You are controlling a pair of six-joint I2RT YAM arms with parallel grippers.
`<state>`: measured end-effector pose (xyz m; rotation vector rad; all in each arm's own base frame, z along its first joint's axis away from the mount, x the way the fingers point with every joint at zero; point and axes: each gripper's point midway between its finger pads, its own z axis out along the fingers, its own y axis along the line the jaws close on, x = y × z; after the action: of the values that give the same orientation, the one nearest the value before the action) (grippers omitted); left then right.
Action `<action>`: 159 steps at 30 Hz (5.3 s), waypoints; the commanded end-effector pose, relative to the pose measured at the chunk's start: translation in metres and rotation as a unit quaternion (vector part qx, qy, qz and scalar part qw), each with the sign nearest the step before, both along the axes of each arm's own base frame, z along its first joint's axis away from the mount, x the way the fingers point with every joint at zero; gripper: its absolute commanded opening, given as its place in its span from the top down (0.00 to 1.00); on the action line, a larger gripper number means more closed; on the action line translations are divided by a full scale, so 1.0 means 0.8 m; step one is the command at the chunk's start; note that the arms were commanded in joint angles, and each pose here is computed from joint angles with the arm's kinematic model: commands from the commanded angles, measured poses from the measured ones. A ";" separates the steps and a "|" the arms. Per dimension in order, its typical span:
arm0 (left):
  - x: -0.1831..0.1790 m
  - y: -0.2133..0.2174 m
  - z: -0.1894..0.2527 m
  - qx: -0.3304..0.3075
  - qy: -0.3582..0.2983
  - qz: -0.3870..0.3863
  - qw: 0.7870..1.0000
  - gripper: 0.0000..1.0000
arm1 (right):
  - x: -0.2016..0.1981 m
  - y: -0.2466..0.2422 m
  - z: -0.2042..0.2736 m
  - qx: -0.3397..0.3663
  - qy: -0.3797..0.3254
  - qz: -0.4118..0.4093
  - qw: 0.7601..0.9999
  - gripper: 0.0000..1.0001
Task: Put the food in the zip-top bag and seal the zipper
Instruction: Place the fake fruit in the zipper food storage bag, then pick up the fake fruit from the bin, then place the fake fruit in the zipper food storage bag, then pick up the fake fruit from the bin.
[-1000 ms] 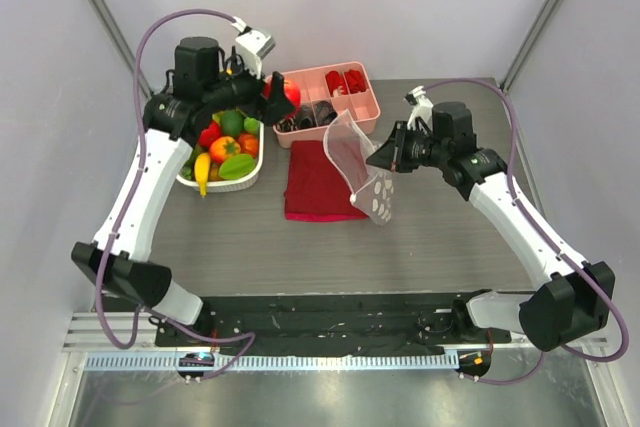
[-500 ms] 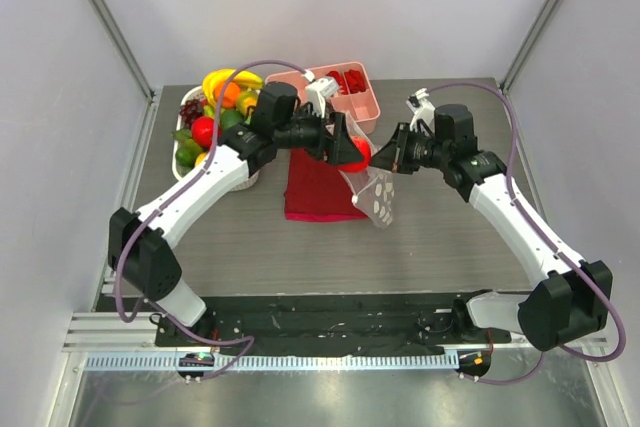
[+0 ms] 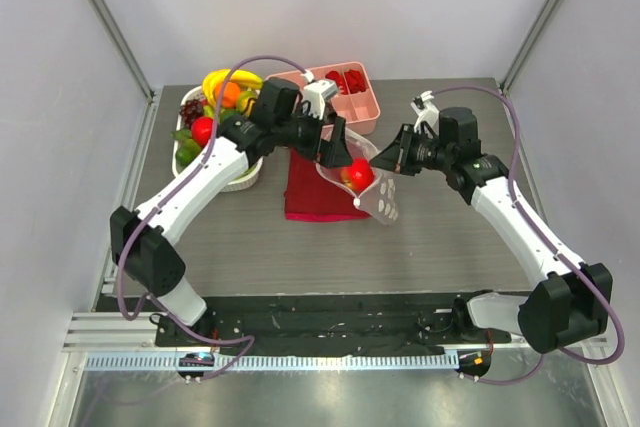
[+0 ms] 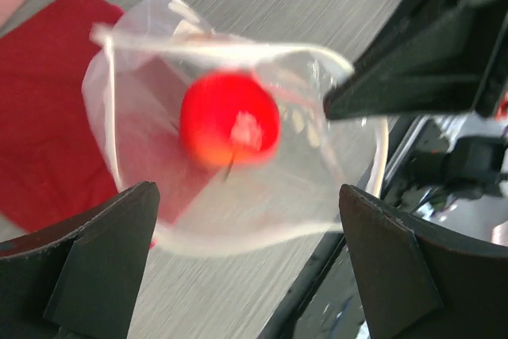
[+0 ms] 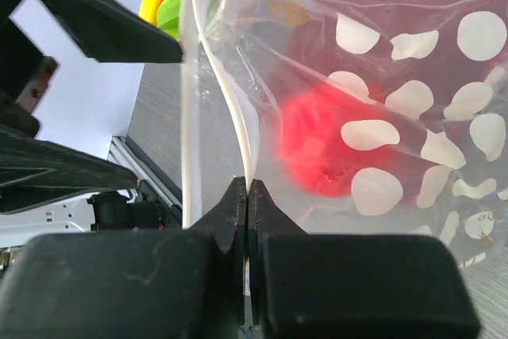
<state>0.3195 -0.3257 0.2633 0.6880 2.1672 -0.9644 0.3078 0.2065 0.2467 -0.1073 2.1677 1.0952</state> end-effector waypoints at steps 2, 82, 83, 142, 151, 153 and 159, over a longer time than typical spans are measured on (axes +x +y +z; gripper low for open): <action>-0.021 0.067 0.060 0.041 -0.104 -0.036 0.993 0.00 | -0.004 -0.002 0.030 0.022 -0.040 0.001 0.999 0.99; 0.003 0.012 0.142 -0.136 -0.108 -0.006 0.985 0.77 | 0.015 -0.013 0.007 0.016 -0.003 -0.020 1.000 0.99; -0.002 0.003 0.136 -0.143 -0.096 -0.009 0.985 0.77 | 0.015 -0.013 0.007 0.016 -0.002 -0.021 1.000 0.99; 0.020 0.029 0.085 -0.050 -0.047 0.102 0.992 0.01 | 0.014 -0.024 0.020 0.035 -0.012 -0.037 0.999 0.99; 0.106 0.293 0.049 0.069 -0.075 0.296 0.950 0.01 | 0.013 -0.027 0.013 0.022 -0.019 -0.035 0.999 0.99; 0.121 0.350 0.027 0.097 -0.057 0.359 0.927 0.00 | 0.013 -0.027 0.009 0.020 -0.017 -0.034 0.999 0.99; 0.153 0.447 -0.018 0.151 -0.012 0.486 0.861 0.00 | 0.017 -0.026 0.006 0.019 -0.013 -0.034 0.999 0.99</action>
<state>0.4323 -0.0082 0.2757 -0.1683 2.1692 -0.2696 0.3156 0.1857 0.2330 0.0176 2.1868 1.0992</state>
